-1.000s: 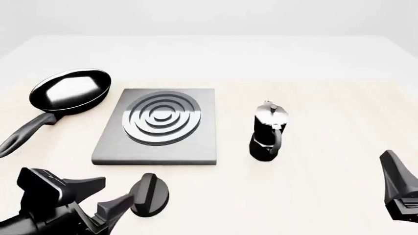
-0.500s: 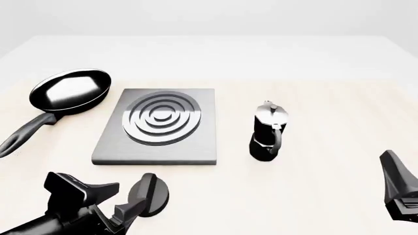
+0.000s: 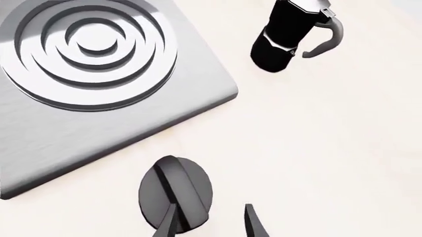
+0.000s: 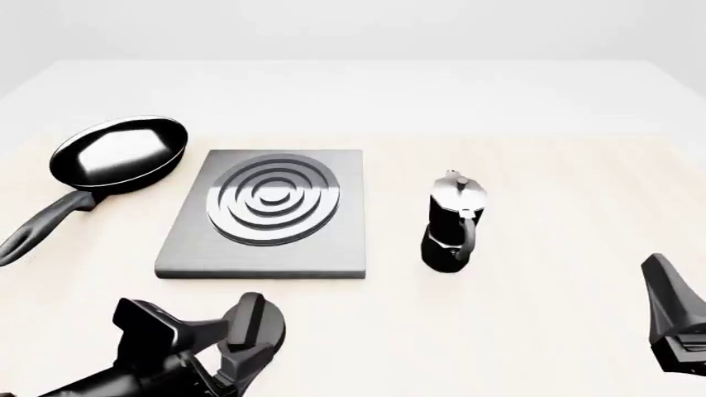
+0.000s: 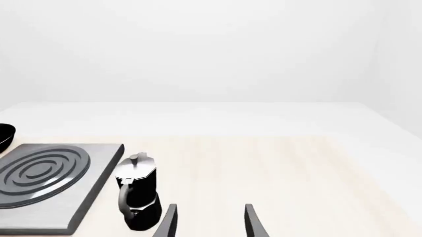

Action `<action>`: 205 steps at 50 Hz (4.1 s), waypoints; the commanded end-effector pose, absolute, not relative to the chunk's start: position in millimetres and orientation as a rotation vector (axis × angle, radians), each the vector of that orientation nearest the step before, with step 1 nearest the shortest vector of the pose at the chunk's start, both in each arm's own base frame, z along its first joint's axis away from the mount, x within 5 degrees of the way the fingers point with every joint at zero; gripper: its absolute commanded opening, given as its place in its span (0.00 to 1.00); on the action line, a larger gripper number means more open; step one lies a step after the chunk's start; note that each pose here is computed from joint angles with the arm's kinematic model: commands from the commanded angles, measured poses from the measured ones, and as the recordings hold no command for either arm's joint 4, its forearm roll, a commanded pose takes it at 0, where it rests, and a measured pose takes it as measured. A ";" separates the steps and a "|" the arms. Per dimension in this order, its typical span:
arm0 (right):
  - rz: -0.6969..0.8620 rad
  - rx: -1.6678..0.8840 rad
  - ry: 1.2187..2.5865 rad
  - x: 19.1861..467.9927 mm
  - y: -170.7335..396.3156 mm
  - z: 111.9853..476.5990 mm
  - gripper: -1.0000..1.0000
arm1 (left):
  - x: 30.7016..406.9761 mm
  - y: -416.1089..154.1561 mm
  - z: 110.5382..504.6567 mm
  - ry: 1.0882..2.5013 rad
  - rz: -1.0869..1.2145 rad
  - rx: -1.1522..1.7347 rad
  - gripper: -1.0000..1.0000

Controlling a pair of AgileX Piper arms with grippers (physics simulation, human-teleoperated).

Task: Turn on the stove and put the frying pan on it.

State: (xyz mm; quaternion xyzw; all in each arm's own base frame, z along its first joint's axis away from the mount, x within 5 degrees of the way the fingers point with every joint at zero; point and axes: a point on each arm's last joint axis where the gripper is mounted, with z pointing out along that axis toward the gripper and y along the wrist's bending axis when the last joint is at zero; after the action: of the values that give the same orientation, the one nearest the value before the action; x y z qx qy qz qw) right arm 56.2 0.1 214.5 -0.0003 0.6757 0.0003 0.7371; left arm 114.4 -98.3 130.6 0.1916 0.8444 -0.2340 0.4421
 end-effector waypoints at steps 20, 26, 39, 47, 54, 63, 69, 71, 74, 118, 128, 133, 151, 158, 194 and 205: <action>0.001 -0.001 1.484 56.2 0.0 214.6 1.00 | 109.3 -113.8 124.5 2.077 -0.685 0.508 1.00; 0.001 -0.001 1.484 56.2 0.1 214.5 1.00 | 109.1 -115.3 124.8 2.070 -0.692 0.515 1.00; 0.001 0.000 1.484 56.2 0.0 214.6 1.00 | 113.6 -116.7 129.9 2.055 -0.673 0.523 1.00; 0.001 -0.001 1.484 56.2 0.0 214.6 1.00 | 118.0 -120.4 126.8 2.057 -0.669 0.521 1.00; 0.001 -0.001 1.484 56.2 0.1 214.6 1.00 | 120.4 -121.8 124.4 2.059 -0.670 0.510 1.00; 0.001 -0.001 1.484 56.2 0.1 214.5 1.00 | 120.2 -123.0 133.1 2.044 -0.674 0.523 1.00; 0.001 -0.001 1.484 56.2 0.0 214.6 1.00 | 115.0 -120.3 156.7 1.999 -0.663 0.573 1.00; 0.001 -0.001 1.484 56.2 0.0 214.6 1.00 | 114.2 -119.4 160.7 1.992 -0.662 0.576 1.00; 0.001 -0.001 1.484 56.2 0.1 214.6 1.00 | 110.7 -114.6 178.6 1.956 -0.650 0.594 1.00; 0.000 -0.001 1.484 56.2 0.0 214.5 1.00 | 97.4 -63.4 272.6 1.815 -0.382 0.556 1.00; 0.001 -0.001 1.484 56.2 0.0 214.6 1.00 | 97.4 -54.9 284.8 1.829 -0.311 0.535 1.00; 0.001 -0.001 1.484 56.2 0.0 214.6 1.00 | 95.9 -51.5 291.6 1.826 -0.277 0.544 1.00; 0.001 -0.001 1.484 56.2 0.1 214.5 1.00 | 93.6 -36.7 316.5 1.857 -0.187 0.445 1.00; 0.001 0.000 1.484 56.2 0.0 214.6 1.00 | 88.4 -30.5 333.1 1.849 -0.145 0.426 1.00; 0.001 -0.001 1.484 56.2 0.0 214.6 1.00 | 83.9 -13.4 368.3 1.872 -0.004 0.293 1.00; 0.001 -0.001 1.484 56.2 0.1 214.6 1.00 | 101.2 -11.5 375.1 1.904 0.008 0.228 1.00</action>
State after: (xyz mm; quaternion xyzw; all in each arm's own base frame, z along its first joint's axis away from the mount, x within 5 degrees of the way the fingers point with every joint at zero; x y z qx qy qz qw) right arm 56.2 0.0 214.6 -0.0003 0.6757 0.0003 0.7372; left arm 90.1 -14.2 368.3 0.1195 0.8066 -0.0056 0.5788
